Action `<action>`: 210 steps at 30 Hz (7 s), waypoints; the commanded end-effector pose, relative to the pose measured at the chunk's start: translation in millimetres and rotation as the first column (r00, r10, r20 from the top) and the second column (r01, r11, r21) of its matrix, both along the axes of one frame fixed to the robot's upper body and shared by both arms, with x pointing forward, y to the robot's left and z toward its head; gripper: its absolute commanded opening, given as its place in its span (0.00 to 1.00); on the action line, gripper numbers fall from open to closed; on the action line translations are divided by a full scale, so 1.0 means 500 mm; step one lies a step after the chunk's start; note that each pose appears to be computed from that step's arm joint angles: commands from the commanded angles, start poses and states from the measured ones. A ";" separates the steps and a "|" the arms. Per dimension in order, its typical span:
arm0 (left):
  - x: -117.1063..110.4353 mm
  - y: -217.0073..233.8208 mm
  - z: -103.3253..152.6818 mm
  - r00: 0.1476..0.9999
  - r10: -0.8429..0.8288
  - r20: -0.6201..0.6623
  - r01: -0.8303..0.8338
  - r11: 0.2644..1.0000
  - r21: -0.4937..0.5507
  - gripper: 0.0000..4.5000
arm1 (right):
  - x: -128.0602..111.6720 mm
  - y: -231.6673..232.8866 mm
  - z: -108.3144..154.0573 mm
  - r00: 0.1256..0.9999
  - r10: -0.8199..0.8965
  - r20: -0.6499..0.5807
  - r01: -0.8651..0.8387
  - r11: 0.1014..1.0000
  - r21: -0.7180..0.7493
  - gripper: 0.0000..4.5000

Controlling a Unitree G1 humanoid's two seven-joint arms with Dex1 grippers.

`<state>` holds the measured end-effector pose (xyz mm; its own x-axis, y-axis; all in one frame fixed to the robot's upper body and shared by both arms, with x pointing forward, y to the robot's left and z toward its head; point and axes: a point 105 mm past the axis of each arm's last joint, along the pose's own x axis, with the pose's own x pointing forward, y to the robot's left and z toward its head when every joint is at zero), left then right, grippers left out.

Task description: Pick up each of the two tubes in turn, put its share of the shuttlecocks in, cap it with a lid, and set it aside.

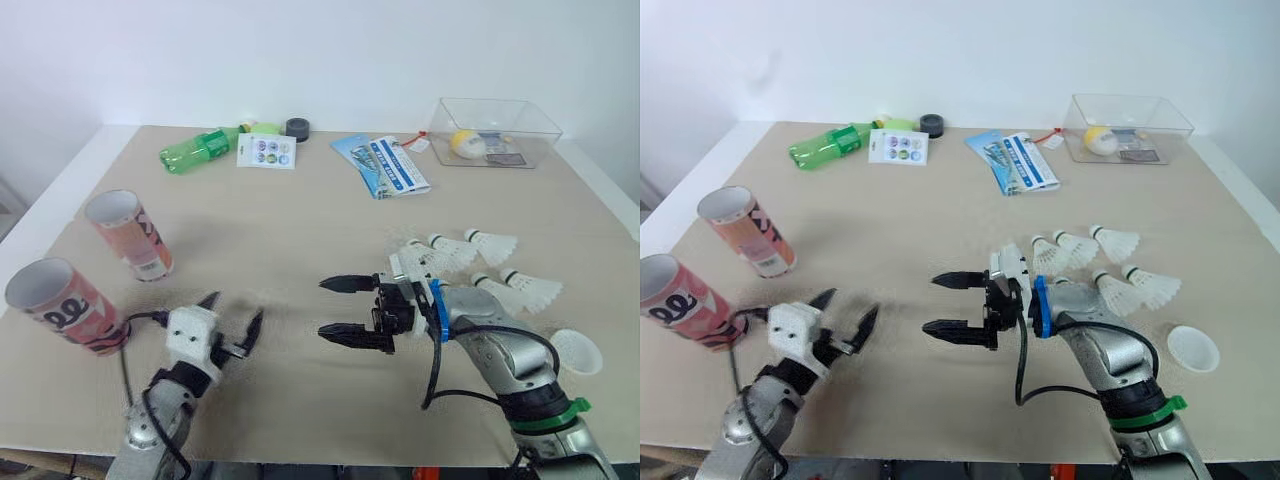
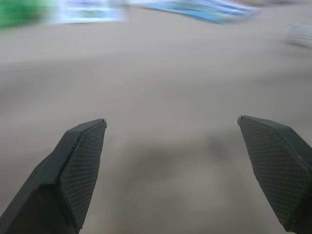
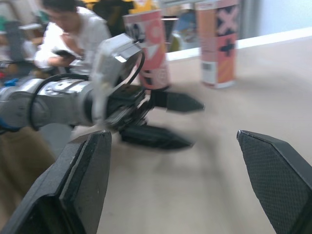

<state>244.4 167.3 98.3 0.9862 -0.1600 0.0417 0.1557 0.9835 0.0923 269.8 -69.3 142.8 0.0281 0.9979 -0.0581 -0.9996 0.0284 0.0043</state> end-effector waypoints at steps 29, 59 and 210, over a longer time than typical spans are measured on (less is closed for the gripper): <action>-0.140 0.193 -0.019 0.688 0.723 -0.055 -0.724 0.680 -0.118 1.00 | 0.050 0.048 0.002 0.965 0.047 0.258 -0.036 0.998 -0.046 0.99; -0.056 0.299 -0.114 0.880 0.431 -0.201 -0.443 0.897 -0.016 1.00 | 0.041 0.030 0.002 0.964 -0.013 0.267 0.028 0.998 -0.053 0.99; 0.136 -0.225 0.012 0.181 -0.690 -0.701 0.981 0.080 0.176 0.79 | -0.099 -0.218 0.127 0.675 -0.636 0.374 0.698 0.714 -0.046 0.01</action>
<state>314.4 53.2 118.9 0.0472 -0.7558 -0.6531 0.9828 -0.0816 0.1655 225.4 -183.9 184.2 0.7616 0.6322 -0.1424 -0.6449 0.7178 -0.2623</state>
